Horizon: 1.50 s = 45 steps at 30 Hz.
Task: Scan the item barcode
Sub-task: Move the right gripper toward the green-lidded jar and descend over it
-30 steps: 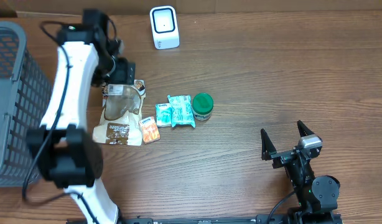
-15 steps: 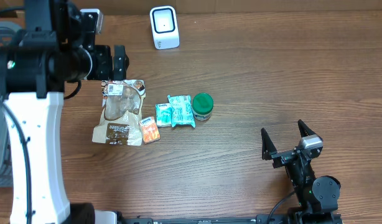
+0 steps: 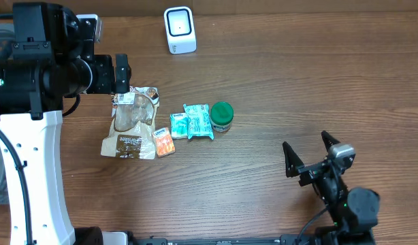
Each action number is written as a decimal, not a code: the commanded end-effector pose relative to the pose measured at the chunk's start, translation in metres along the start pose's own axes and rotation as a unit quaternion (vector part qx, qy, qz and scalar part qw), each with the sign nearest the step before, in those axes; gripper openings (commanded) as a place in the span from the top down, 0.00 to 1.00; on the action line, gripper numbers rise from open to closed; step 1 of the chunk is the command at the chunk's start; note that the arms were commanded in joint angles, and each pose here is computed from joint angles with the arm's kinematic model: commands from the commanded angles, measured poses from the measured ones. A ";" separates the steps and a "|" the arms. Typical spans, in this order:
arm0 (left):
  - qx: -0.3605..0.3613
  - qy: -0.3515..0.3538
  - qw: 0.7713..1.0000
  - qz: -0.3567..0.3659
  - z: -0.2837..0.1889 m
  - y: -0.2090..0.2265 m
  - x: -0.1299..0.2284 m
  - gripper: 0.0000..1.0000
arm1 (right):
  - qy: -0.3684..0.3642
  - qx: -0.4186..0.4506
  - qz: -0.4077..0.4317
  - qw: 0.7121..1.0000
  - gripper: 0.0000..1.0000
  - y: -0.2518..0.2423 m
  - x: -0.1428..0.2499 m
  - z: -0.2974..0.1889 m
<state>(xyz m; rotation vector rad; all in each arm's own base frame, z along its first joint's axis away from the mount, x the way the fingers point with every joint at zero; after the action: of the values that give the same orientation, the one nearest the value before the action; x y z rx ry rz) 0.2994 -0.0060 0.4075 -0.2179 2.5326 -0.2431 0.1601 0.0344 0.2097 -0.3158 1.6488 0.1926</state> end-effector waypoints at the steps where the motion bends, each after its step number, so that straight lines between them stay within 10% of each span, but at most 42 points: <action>1: -0.009 -0.009 1.000 -0.002 -0.005 0.002 -0.002 0.01 | 0.005 -0.018 0.008 1.000 0.00 -0.001 -0.040 0.000; 19: -0.009 -0.010 1.000 -0.002 -0.005 0.002 -0.002 0.01 | 0.355 -0.137 0.080 0.921 0.00 -0.014 -0.170 0.103; 28: -0.009 -0.010 1.000 -0.002 -0.005 0.002 -0.002 0.01 | 0.340 -0.222 0.113 0.907 0.00 -0.007 -0.160 0.162; 45: -0.009 -0.010 1.000 -0.002 -0.005 0.002 -0.002 0.01 | 0.496 -0.162 -0.086 0.849 0.01 0.094 -0.061 0.229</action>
<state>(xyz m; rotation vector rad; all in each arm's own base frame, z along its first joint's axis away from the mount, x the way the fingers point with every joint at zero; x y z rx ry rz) 0.2994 -0.0046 0.4073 -0.2243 2.5326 -0.2227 0.3418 0.1971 0.2392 -0.9514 2.6196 0.2979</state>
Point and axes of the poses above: each gripper's point midway between its finger pads, its own z axis out along the fingers, its own y axis along the line the jaws close on, x = y × z, the point moved 8 cm from there along -z, back along the fingers, and after that the axes turned 11 degrees about -z, right-handed, at the moved point
